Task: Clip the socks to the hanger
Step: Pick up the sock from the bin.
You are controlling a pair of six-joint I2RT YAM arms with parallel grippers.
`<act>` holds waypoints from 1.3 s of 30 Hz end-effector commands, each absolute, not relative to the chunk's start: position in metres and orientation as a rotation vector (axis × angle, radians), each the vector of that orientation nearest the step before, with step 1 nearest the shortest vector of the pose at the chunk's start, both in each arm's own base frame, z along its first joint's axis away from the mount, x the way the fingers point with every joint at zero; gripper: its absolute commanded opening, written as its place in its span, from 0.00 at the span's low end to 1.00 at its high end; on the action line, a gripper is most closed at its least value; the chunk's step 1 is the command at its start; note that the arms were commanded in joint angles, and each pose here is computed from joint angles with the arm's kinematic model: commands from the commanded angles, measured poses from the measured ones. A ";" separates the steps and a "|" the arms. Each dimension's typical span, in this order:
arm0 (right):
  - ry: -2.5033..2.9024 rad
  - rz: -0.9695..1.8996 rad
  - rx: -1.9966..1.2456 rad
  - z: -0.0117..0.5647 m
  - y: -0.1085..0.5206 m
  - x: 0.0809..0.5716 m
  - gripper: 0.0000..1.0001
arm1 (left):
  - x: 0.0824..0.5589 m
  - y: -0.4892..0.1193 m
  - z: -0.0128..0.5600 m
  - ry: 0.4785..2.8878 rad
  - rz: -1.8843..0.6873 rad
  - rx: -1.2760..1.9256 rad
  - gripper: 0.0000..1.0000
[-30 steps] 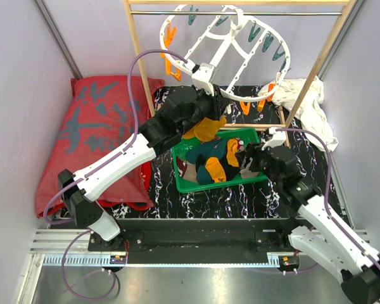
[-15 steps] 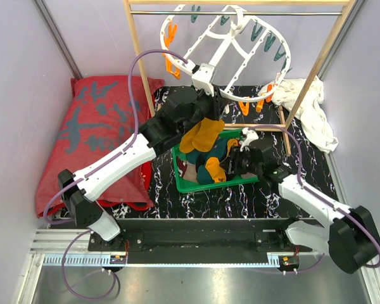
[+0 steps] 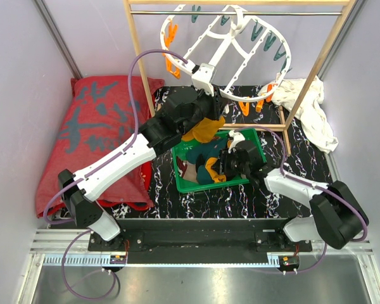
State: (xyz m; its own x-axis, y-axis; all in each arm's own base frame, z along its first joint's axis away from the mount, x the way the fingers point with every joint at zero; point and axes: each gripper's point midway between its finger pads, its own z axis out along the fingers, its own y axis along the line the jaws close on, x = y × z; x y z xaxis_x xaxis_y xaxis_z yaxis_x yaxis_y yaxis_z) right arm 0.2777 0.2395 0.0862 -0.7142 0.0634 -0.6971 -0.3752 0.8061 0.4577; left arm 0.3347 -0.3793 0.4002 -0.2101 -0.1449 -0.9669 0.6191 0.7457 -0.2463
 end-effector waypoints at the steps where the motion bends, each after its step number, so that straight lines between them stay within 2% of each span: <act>1: 2.182 0.714 -0.205 0.104 0.248 0.299 0.43 | 0.332 -0.367 0.436 1.563 -0.734 0.327 0.02; 4: 2.218 0.666 -0.179 0.100 0.245 0.302 0.41 | 0.333 -0.368 0.434 1.565 -0.735 0.329 0.03; 6: 2.230 0.654 -0.172 0.100 0.246 0.303 0.35 | 0.333 -0.368 0.434 1.563 -0.734 0.330 0.02; 9: 2.218 0.678 -0.180 0.106 0.247 0.300 0.19 | 0.333 -0.367 0.436 1.561 -0.734 0.330 0.03; 10: 2.217 0.686 -0.190 0.107 0.247 0.297 0.09 | 0.333 -0.367 0.435 1.562 -0.732 0.329 0.02; 12: 2.194 0.706 -0.196 0.118 0.247 0.294 0.01 | 0.332 -0.366 0.437 1.560 -0.734 0.330 0.03; 32: 1.654 0.720 -0.183 0.273 0.201 0.270 0.00 | 0.332 -0.363 0.437 1.558 -0.721 0.336 0.02; 39: 1.536 0.688 -0.166 0.305 0.191 0.272 0.00 | 0.327 -0.365 0.439 1.555 -0.751 0.345 0.02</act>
